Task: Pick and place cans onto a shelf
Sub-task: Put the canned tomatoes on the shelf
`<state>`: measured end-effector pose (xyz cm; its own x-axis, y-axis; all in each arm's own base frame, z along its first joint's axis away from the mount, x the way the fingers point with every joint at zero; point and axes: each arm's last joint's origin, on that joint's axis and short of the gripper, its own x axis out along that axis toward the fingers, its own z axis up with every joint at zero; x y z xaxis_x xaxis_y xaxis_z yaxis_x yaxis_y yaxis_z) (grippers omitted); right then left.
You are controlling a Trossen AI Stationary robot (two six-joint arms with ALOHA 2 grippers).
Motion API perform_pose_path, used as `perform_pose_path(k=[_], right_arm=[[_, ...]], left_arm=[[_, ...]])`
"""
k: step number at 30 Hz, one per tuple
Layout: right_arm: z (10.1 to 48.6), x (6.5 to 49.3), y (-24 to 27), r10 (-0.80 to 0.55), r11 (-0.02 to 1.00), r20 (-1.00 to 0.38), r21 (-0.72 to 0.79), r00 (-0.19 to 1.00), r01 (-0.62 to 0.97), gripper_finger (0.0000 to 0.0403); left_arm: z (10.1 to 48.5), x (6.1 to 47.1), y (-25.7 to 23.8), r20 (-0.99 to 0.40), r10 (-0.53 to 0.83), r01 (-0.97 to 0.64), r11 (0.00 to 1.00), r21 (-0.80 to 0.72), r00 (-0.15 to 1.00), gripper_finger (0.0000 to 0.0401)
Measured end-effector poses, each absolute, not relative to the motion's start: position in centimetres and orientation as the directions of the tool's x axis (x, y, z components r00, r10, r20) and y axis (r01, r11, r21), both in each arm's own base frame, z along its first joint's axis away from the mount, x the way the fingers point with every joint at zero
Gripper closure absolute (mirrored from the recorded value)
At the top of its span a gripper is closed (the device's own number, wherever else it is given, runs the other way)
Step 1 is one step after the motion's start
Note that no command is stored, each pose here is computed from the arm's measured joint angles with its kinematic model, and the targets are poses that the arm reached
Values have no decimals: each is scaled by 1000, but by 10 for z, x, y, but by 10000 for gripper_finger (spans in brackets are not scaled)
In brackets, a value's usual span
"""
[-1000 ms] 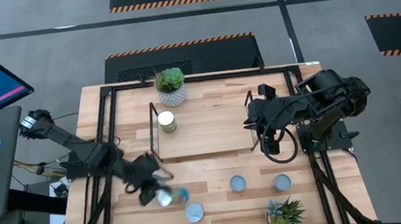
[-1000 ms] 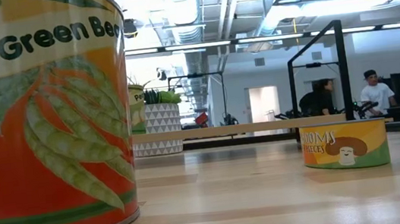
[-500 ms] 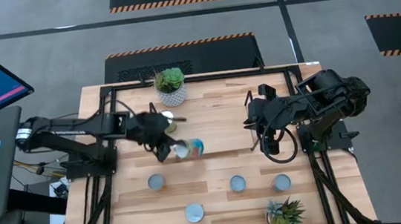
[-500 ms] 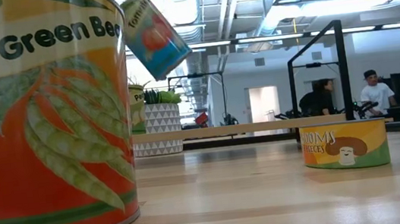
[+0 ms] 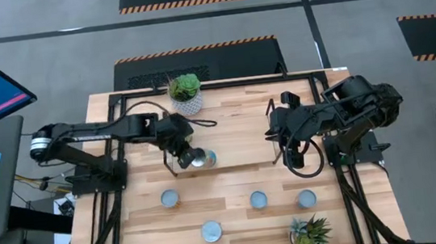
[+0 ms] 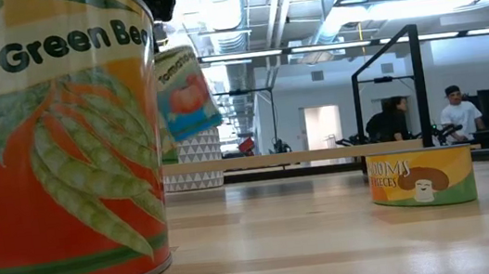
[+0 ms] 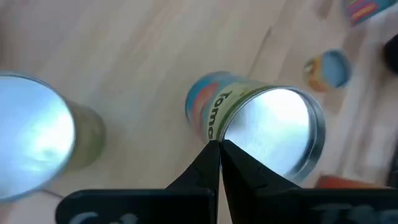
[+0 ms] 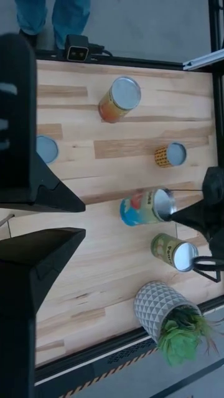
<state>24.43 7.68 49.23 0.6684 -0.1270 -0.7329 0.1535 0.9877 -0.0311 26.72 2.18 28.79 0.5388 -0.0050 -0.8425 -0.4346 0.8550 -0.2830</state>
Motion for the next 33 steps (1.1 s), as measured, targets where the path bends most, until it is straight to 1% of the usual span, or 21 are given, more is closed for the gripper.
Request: perform_pose_path(k=[2, 8, 11, 14, 18, 28, 33], right_arm=[[492, 244, 77, -127, 988, -733, -31, 668, 153, 328], [492, 244, 77, -125, 988, -733, -33, 668, 149, 328], [492, 244, 78, -124, 989, -733, -32, 668, 148, 328], [492, 244, 78, -123, 989, -734, -32, 668, 147, 328], [492, 244, 78, -117, 989, -735, -27, 668, 143, 328], [492, 244, 78, -116, 989, -735, -27, 667, 143, 328], [492, 244, 78, -116, 989, -736, -26, 667, 143, 328]], left_arm=[[295, 280, 24, -856, 12, -424, 872, -243, 517, 401], [312, 310, 28, -935, 56, -375, 923, -84, 349, 401], [315, 324, 29, -953, 48, -308, 950, -49, 300, 401], [311, 335, 29, -969, 20, -234, 971, -40, 247, 401], [301, 343, 29, -976, -3, -175, 984, -42, 217, 401], [297, 344, 35, -979, -9, -126, 991, -36, 202, 401], [297, 344, 37, -981, 33, -127, 992, 8, 192, 401]])
